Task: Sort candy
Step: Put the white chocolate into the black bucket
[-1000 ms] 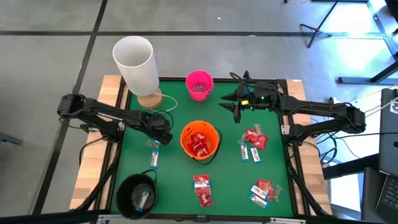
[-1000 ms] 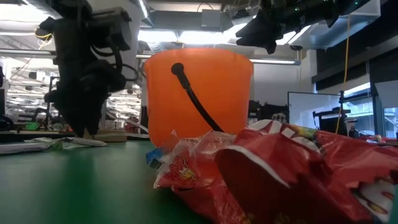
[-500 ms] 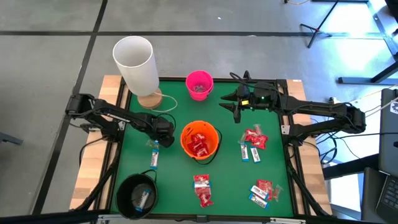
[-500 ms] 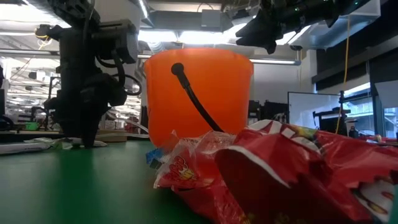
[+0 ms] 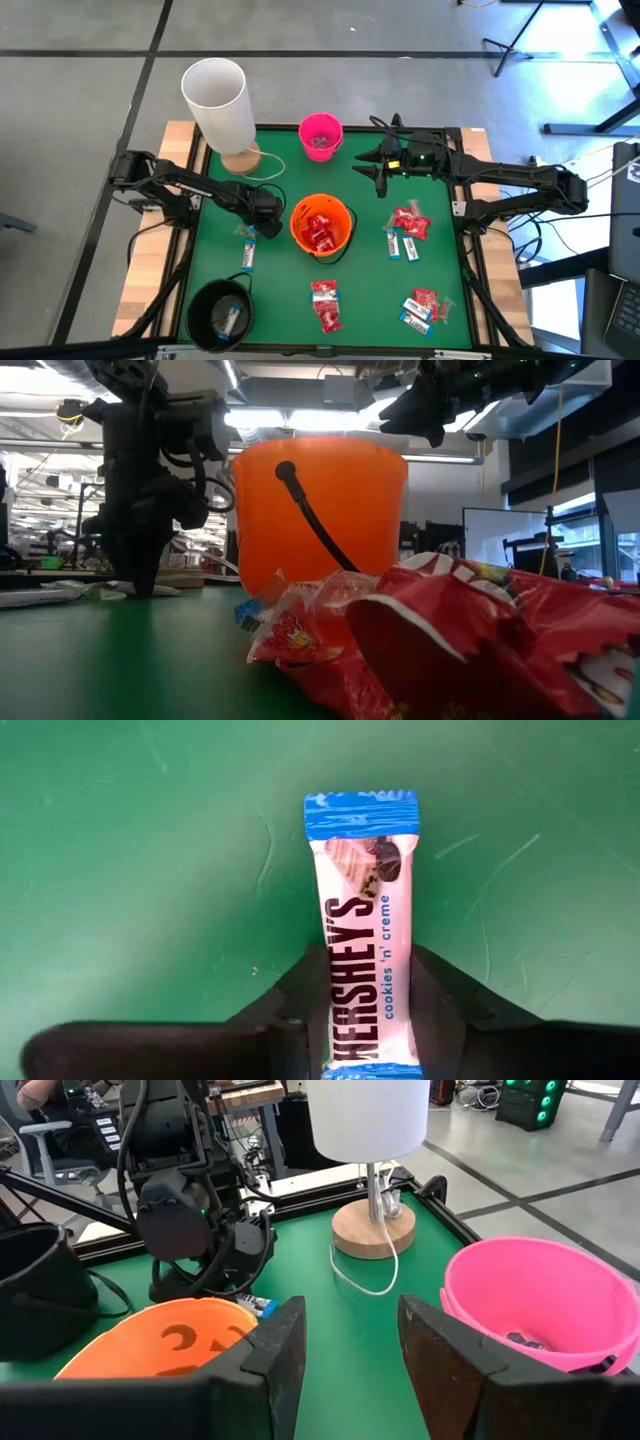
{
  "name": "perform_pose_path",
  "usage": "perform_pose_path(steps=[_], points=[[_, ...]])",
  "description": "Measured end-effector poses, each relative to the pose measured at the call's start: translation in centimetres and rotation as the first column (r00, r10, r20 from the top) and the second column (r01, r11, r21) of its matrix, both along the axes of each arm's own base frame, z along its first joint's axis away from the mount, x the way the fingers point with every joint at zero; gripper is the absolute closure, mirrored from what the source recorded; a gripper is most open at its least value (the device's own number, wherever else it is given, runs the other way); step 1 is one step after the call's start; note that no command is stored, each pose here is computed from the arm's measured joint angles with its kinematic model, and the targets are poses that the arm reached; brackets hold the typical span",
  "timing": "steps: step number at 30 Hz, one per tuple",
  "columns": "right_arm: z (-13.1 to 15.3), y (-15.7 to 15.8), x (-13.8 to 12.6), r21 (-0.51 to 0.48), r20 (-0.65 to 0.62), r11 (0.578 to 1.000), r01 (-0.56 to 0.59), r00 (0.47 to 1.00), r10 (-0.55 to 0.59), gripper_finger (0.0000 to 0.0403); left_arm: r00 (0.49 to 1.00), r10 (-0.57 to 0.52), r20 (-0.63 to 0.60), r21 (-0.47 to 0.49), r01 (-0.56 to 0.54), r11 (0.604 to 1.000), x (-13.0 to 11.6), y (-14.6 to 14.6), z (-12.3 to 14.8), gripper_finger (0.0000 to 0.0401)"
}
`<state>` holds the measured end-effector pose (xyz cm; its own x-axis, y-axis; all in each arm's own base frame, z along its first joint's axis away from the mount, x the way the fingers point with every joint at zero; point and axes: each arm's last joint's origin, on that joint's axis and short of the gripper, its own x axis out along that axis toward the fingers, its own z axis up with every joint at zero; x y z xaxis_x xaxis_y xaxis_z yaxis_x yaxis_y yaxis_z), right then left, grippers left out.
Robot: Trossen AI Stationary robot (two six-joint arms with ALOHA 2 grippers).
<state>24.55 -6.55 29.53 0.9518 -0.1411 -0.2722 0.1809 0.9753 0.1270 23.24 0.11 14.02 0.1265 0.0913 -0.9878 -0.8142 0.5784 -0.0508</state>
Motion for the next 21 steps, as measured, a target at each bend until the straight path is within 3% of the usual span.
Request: perform_pose_path(steps=[5,8,14,18,21], points=[[0.0,0.0,0.0,0.002,-0.004,1.0,0.0,1.0,0.0,0.0246,1.0,-0.01,-0.013,-0.055,0.01,0.998,0.2,-0.2,0.4,0.0314],[-0.1,0.0,0.0,0.003,-0.005,1.0,0.0,1.0,0.0,0.0246,0.997,-0.071,0.022,-0.062,0.072,0.995,0.9,-0.6,1.8,0.0312],[-0.1,0.0,0.0,0.015,-0.003,1.0,0.003,1.0,-0.003,0.0246,0.971,-0.172,0.166,-0.022,0.178,0.984,2.0,-1.8,7.1,0.0311],[-0.1,0.1,0.0,0.02,-0.003,1.0,-0.013,1.0,0.013,0.0246,0.958,-0.226,0.176,-0.014,0.232,0.973,1.0,-3.4,10.7,0.0311],[-0.1,0.1,0.0,0.023,-0.003,0.999,-0.022,1.0,0.022,0.0246,0.964,-0.228,0.138,-0.088,0.241,0.966,-0.8,-5.4,12.9,0.0311]])
